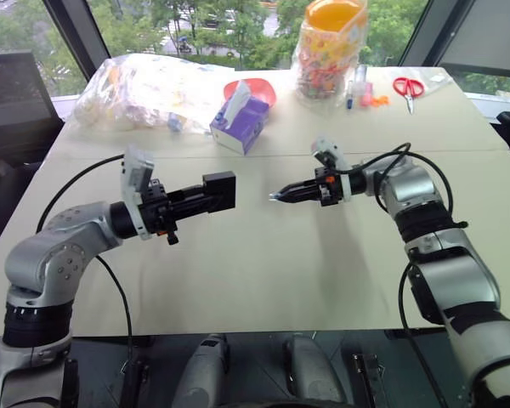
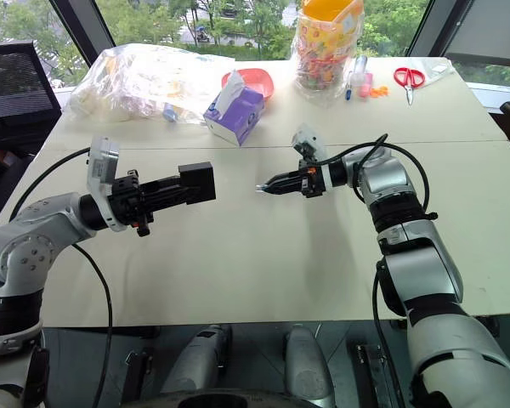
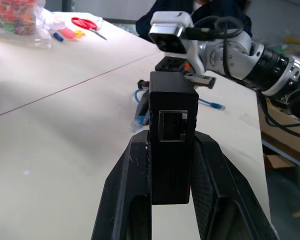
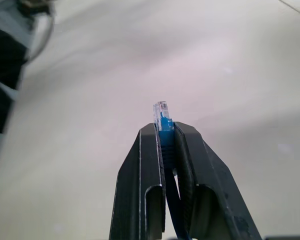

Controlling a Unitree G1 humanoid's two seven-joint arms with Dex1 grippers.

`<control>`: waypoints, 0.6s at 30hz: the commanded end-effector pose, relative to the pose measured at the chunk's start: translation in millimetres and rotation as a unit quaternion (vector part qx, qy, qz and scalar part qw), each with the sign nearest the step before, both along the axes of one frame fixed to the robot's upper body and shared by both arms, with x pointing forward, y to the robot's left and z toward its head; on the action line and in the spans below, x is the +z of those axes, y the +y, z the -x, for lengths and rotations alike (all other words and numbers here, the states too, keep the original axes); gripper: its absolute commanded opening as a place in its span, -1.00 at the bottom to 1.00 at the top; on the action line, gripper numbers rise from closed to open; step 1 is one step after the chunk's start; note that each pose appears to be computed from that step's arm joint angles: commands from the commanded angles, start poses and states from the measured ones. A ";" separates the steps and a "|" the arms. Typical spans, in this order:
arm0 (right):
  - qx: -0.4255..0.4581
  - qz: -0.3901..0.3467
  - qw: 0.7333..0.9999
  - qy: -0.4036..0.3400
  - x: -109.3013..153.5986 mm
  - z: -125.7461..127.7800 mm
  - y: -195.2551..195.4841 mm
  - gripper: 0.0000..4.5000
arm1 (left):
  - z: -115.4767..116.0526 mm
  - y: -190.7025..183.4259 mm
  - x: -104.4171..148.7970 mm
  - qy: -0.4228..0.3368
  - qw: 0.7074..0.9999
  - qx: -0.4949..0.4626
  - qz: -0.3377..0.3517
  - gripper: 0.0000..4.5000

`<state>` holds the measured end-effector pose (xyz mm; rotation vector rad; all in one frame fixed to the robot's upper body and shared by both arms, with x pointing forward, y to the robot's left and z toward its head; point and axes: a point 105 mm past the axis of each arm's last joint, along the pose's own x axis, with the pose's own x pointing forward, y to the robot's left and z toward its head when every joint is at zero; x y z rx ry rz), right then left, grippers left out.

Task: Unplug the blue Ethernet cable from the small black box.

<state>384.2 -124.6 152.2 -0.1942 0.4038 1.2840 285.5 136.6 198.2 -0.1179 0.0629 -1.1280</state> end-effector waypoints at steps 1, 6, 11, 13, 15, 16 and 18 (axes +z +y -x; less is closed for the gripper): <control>-0.073 0.015 0.994 -0.083 18.3 -24.3 -17.7 -0.99 | -10.6 0.2 5.5 -0.052 0.998 0.030 -0.008 -0.80; -0.219 0.029 0.965 -0.142 14.2 -55.9 -40.5 -0.99 | -46.0 -18.4 -9.9 -0.102 0.991 0.092 -0.003 -0.80; -0.286 0.031 0.947 -0.146 2.7 -64.6 -52.6 0.04 | -78.1 -49.0 -35.2 -0.136 0.981 0.136 0.003 -0.80; -0.291 0.013 0.947 -0.137 3.6 -64.8 -51.5 0.50 | -86.2 -55.1 -45.2 -0.146 0.979 0.145 -0.006 -0.80; -0.294 0.002 0.947 -0.132 4.5 -64.6 -51.9 0.97 | -93.2 -59.2 -52.3 -0.152 0.977 0.152 -0.014 -0.80; -0.295 -0.003 0.947 -0.131 5.1 -64.4 -52.2 0.99 | -96.3 -60.8 -54.9 -0.155 0.975 0.155 -0.017 -0.80; -0.302 -0.032 0.945 -0.121 8.7 -63.8 -53.4 0.99 | -102.4 -65.5 -62.3 -0.159 0.974 0.160 -0.024 -0.80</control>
